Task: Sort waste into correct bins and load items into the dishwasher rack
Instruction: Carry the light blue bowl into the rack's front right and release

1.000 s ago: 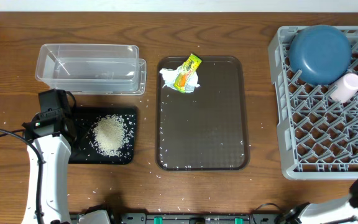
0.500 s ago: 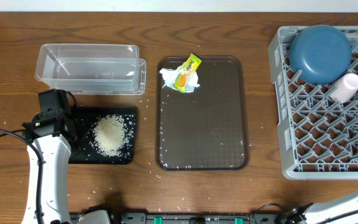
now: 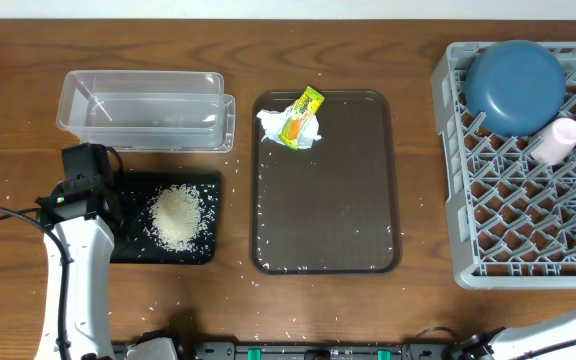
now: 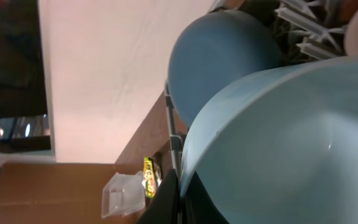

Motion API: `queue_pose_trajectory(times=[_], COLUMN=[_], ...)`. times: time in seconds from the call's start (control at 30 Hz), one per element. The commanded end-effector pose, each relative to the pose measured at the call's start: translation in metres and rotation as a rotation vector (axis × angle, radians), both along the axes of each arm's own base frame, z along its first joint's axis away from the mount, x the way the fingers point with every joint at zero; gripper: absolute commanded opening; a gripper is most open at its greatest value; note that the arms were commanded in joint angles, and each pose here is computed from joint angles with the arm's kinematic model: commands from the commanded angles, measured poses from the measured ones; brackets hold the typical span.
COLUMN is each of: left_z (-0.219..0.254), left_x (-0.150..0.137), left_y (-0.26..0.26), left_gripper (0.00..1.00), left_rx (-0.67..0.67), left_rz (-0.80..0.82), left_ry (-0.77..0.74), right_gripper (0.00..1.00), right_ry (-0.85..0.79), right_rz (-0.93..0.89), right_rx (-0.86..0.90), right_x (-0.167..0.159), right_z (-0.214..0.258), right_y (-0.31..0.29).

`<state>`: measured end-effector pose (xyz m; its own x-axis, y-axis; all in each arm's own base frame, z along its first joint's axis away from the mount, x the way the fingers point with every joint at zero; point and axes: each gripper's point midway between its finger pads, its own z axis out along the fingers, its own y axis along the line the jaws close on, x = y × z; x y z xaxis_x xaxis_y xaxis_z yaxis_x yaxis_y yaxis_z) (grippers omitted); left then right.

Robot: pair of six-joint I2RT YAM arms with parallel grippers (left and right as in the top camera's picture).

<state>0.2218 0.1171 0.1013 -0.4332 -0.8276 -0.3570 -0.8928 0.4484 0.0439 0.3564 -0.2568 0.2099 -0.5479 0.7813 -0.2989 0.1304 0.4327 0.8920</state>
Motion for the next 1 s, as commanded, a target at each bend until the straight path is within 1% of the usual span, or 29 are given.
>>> queue_pose_trajectory(times=[0.0, 0.17, 0.3, 0.57, 0.73, 0.9, 0.97], left_z=[-0.001, -0.001, -0.001, -0.001, -0.001, -0.001, -0.001], left_x=[-0.001, -0.001, -0.001, -0.001, -0.001, -0.001, -0.001], left_y=[0.001, 0.001, 0.001, 0.001, 0.001, 0.001, 0.001], left_gripper=[0.93, 0.93, 0.93, 0.93, 0.93, 0.93, 0.93], left_rx=[0.001, 0.001, 0.001, 0.001, 0.001, 0.001, 0.001], left_rz=[0.013, 0.013, 0.013, 0.013, 0.013, 0.013, 0.013], left_ry=[0.005, 0.005, 0.005, 0.005, 0.005, 0.005, 0.005], right_gripper=[0.01, 0.01, 0.01, 0.01, 0.02, 0.05, 0.09], right_ry=[-0.049, 0.028, 0.058, 0.086, 0.122, 0.175, 0.176], right_rz=[0.045, 0.042, 0.040, 0.014, -0.021, -0.061, -0.072], right_rx=[0.010, -0.003, 0.032, 0.055, 0.060, 0.059, 0.064], right_x=[0.007, 0.007, 0.006, -0.001, -0.012, -0.026, -0.030], right_z=[0.003, -0.018, -0.032, -0.037, -0.041, -0.049, -0.049], right_y=[0.012, 0.012, 0.012, 0.005, -0.004, -0.016, -0.019])
